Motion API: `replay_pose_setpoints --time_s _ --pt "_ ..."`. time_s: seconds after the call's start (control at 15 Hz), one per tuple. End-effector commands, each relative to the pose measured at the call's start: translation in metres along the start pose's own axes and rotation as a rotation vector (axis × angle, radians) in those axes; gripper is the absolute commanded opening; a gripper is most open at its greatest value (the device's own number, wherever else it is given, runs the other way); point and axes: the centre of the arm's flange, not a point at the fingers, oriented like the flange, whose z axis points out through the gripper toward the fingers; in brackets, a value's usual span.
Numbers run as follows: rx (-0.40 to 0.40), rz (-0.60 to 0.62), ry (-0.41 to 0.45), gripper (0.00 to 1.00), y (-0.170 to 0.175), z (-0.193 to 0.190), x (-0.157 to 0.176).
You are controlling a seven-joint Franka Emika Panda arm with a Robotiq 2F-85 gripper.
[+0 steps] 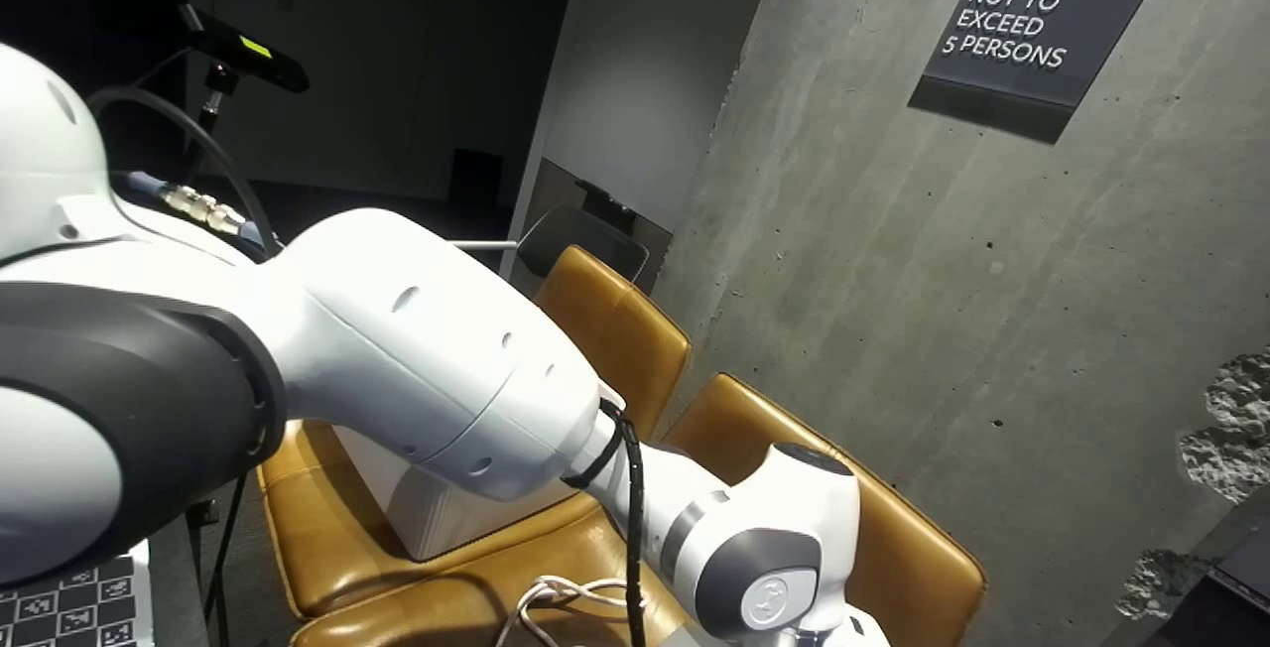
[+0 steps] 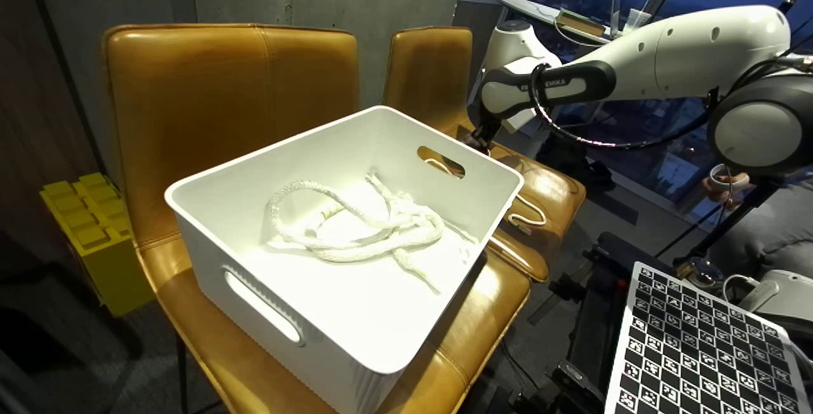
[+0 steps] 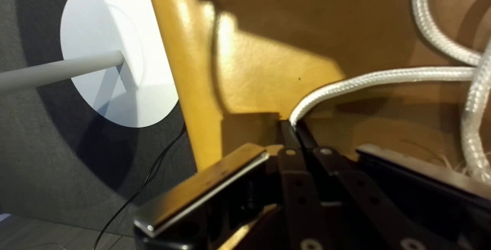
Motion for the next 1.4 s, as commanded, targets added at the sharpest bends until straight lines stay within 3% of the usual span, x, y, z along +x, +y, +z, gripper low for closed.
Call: replay_pose_setpoints --time_s 0.0,0.13,0.87,1.33 --pt "-0.003 -0.005 -0.022 0.01 0.000 -0.016 -0.020" --pt "0.019 -0.031 -0.013 0.01 -0.010 -0.054 -0.046" --pt "0.137 -0.313 0.123 0.01 -0.055 -0.181 -0.030" --pt "0.196 -0.403 0.226 0.01 -0.091 -0.286 -0.044"
